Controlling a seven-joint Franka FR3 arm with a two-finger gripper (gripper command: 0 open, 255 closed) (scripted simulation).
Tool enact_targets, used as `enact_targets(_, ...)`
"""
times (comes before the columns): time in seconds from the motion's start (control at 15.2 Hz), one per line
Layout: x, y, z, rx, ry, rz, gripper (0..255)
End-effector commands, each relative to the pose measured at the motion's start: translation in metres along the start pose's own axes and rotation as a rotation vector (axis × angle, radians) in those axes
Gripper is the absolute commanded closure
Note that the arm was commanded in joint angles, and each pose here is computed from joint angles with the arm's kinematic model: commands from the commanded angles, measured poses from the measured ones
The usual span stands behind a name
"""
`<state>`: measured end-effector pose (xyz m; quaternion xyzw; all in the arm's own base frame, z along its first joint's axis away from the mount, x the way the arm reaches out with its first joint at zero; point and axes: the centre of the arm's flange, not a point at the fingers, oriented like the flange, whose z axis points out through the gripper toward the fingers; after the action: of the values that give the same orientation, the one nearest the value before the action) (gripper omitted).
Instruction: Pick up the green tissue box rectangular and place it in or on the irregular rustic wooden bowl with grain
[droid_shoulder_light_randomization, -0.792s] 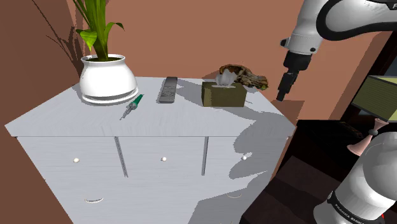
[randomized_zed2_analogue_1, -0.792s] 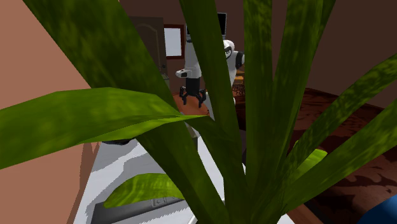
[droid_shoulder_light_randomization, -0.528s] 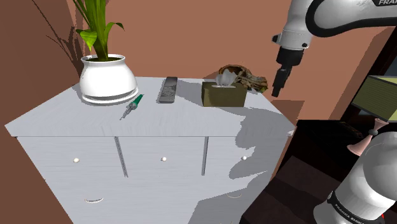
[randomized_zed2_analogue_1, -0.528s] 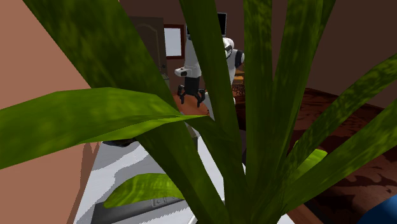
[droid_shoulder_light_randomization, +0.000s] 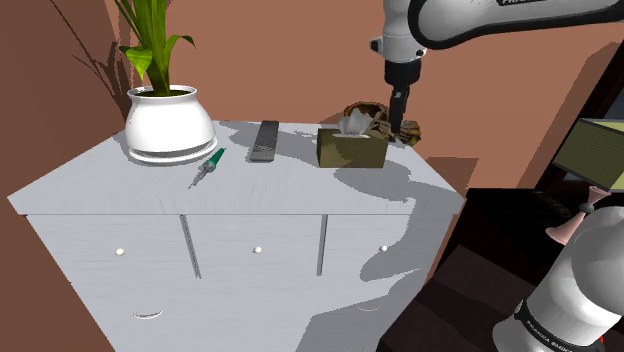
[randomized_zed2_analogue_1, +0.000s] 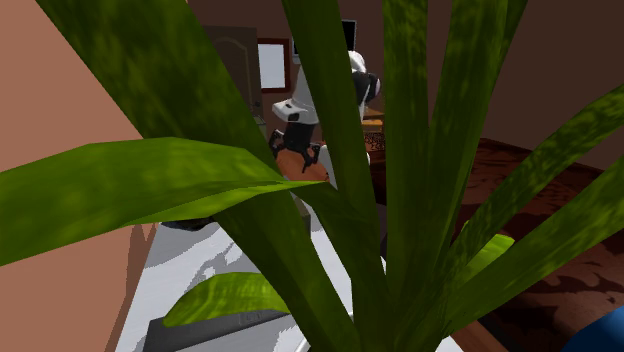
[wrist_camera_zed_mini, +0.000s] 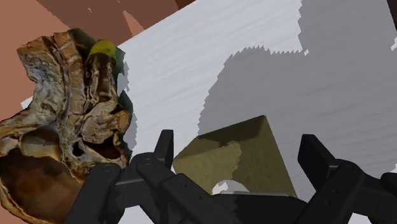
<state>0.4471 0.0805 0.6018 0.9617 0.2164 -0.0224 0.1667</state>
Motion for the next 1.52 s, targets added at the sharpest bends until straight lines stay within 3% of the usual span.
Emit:
enact_targets(0.0, 0.026, -0.009, -0.008, -0.063, -0.023, -0.059, 0)
enact_targets(0.33, 0.093, -0.038, -0.026, -0.216, -0.078, -0.203, 0)
enact_targets(0.4, 0.099, -0.041, -0.027, -0.230, -0.083, -0.216, 0)
enact_targets(0.92, 0.096, -0.032, 0.012, -0.230, -0.083, -0.216, 0)
enact_targets(1.39, 0.096, -0.032, 0.012, -0.230, -0.083, -0.216, 0)
enact_targets(1.45, 0.096, -0.032, 0.012, -0.230, -0.083, -0.216, 255)
